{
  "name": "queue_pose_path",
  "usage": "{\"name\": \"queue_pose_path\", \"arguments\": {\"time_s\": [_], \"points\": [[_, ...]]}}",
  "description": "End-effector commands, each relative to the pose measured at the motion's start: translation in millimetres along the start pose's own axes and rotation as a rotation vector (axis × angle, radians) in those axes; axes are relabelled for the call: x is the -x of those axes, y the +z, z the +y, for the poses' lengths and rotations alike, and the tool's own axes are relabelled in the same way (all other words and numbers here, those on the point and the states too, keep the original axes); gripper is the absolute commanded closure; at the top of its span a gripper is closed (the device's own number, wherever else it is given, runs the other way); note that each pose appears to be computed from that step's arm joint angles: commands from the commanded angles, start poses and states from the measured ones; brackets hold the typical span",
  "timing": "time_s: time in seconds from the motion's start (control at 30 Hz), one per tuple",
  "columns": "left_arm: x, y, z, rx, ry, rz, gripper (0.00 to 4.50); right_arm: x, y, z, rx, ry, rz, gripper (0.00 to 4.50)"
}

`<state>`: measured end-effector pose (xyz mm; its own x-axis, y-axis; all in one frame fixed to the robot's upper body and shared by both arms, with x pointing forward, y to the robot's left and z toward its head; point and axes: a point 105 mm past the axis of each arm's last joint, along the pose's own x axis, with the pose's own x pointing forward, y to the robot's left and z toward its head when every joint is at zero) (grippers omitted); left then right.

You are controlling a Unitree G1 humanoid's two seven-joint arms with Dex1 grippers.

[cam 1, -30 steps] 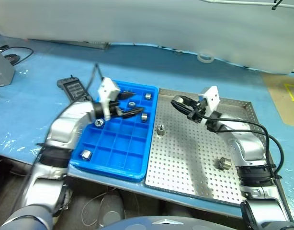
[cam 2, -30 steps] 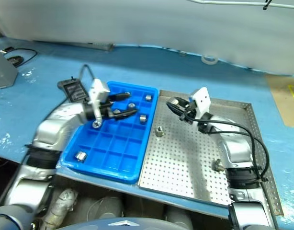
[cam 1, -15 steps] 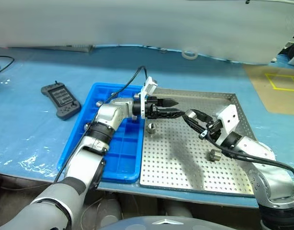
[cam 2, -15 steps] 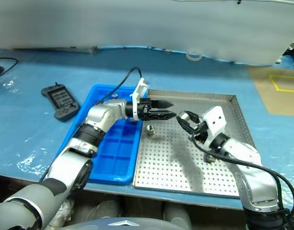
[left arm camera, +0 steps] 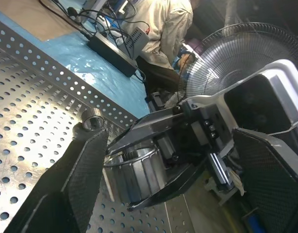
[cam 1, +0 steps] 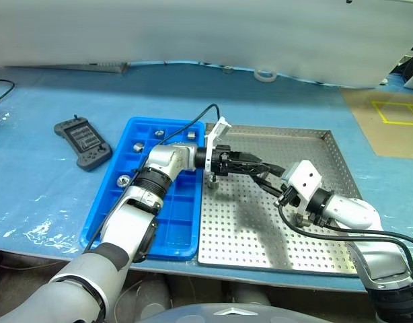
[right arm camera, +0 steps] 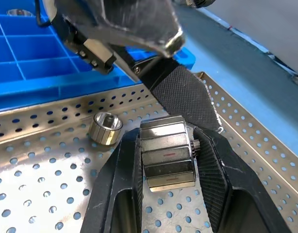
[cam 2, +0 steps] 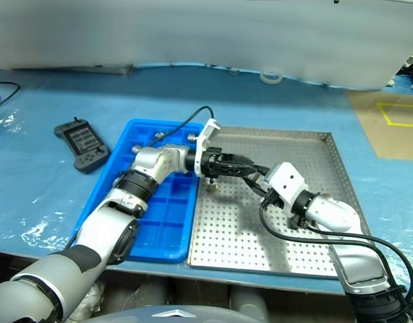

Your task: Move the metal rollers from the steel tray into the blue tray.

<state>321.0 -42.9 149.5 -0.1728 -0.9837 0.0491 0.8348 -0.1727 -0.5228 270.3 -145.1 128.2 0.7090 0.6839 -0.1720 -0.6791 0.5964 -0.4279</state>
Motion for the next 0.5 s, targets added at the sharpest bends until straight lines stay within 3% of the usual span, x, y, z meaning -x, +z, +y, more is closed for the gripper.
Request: {"name": "queue_pose_path", "arguments": {"time_s": [0.03,0.3,0.5], "points": [[-6,-4,-8,-0.017,-0.047,0.044,0.21,0,7,-5,0.054,-0.003,-0.05,3.31],[-6,-13,-7,0.047,-0.027,0.086,0.21,-3,12,-12,0.102,0.017,-0.084,3.31],[-2,2,-3,0.02,0.01,0.026,0.21,-4,26,-22,0.109,0.008,-0.125,3.31]]}}
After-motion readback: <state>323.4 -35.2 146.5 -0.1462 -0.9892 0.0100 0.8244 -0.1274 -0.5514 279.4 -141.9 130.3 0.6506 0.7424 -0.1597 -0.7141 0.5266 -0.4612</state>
